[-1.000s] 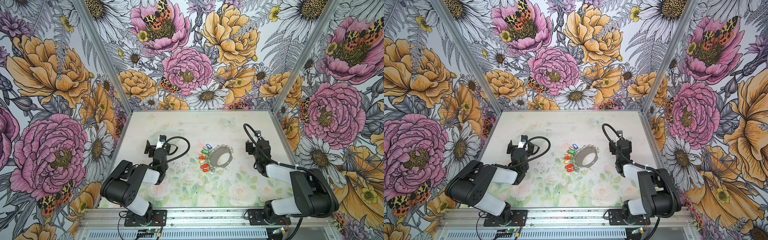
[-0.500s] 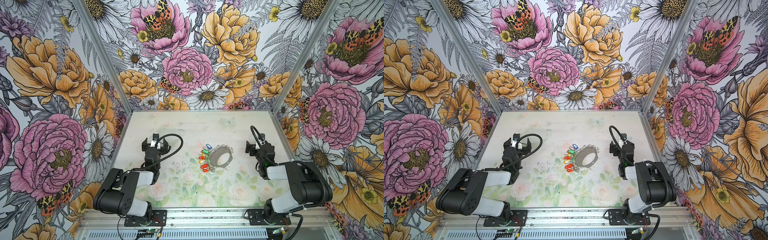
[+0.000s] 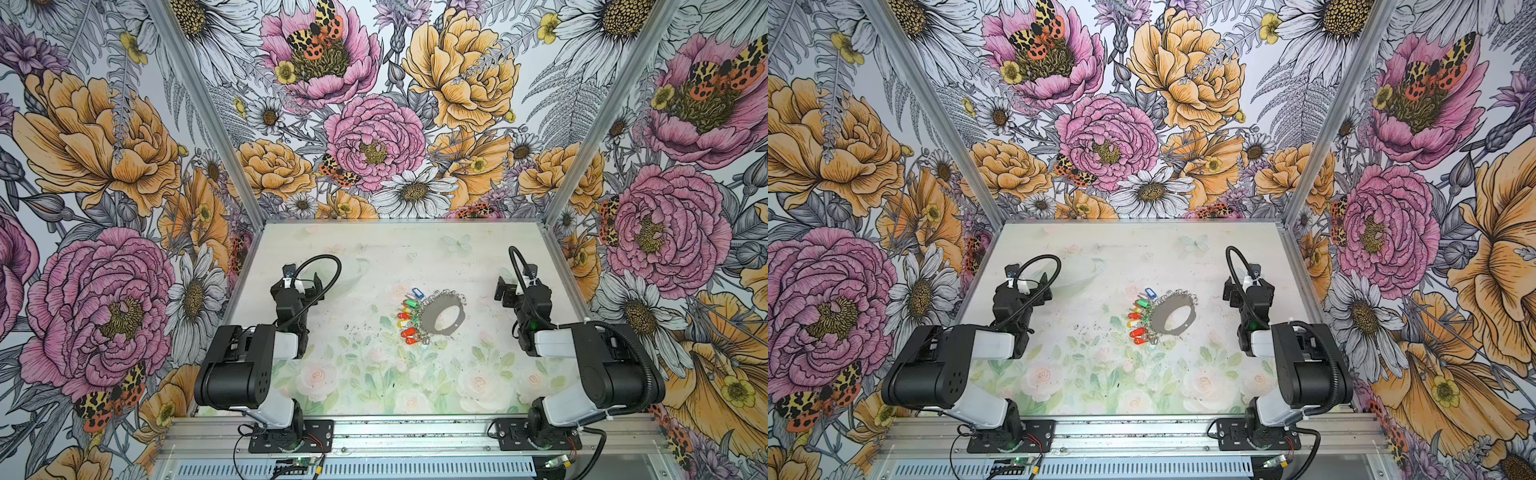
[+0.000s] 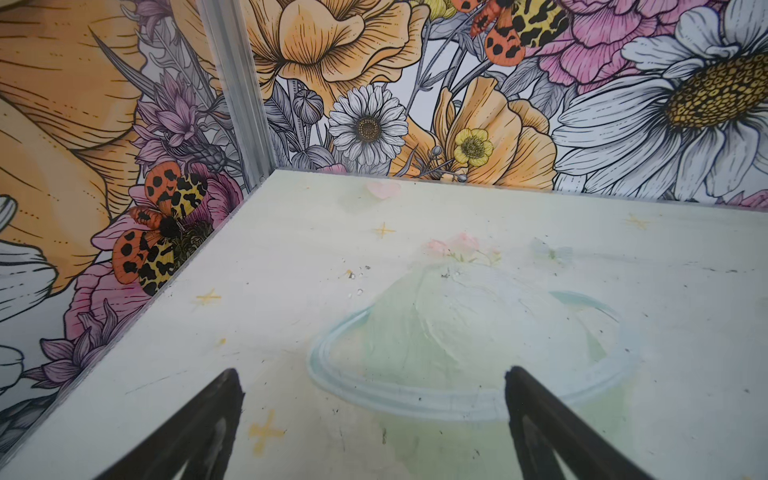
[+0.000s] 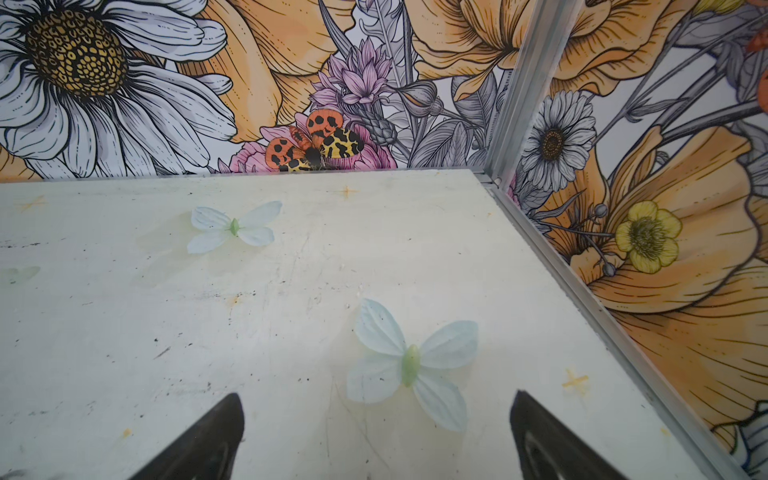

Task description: Put the keys on the keyring

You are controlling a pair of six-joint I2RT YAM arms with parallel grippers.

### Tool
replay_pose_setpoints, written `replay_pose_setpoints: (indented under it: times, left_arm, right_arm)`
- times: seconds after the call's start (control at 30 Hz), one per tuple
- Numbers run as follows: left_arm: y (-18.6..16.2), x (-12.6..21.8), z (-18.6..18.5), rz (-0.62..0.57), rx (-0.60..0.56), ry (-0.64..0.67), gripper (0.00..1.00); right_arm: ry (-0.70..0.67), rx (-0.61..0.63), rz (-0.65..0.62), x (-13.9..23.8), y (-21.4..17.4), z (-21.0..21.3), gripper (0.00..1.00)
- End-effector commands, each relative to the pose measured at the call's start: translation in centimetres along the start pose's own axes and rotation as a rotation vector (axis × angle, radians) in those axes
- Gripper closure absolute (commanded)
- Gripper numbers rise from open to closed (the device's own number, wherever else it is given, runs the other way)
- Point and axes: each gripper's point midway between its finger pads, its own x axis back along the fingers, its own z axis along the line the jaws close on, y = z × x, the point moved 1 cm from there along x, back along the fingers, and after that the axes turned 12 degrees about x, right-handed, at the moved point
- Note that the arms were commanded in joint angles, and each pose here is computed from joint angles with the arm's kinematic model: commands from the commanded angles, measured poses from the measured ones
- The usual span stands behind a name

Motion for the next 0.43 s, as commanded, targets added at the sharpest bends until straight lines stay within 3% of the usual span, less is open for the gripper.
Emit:
replay_pose_setpoints:
  times: [0.0, 0.4]
  left_arm:
    - [0.51, -0.14, 0.00, -0.016, 0.030, -0.007, 0.01]
    - [0.44, -0.13, -0.06, -0.013, 0.026, -0.005, 0.01]
  right_arm:
    - [-0.025, -0.016, -0.029, -0.20, 0.92, -0.59, 0.00]
    - [-0.022, -0.019, -0.028, -0.23, 0.98, -0.54, 0.00]
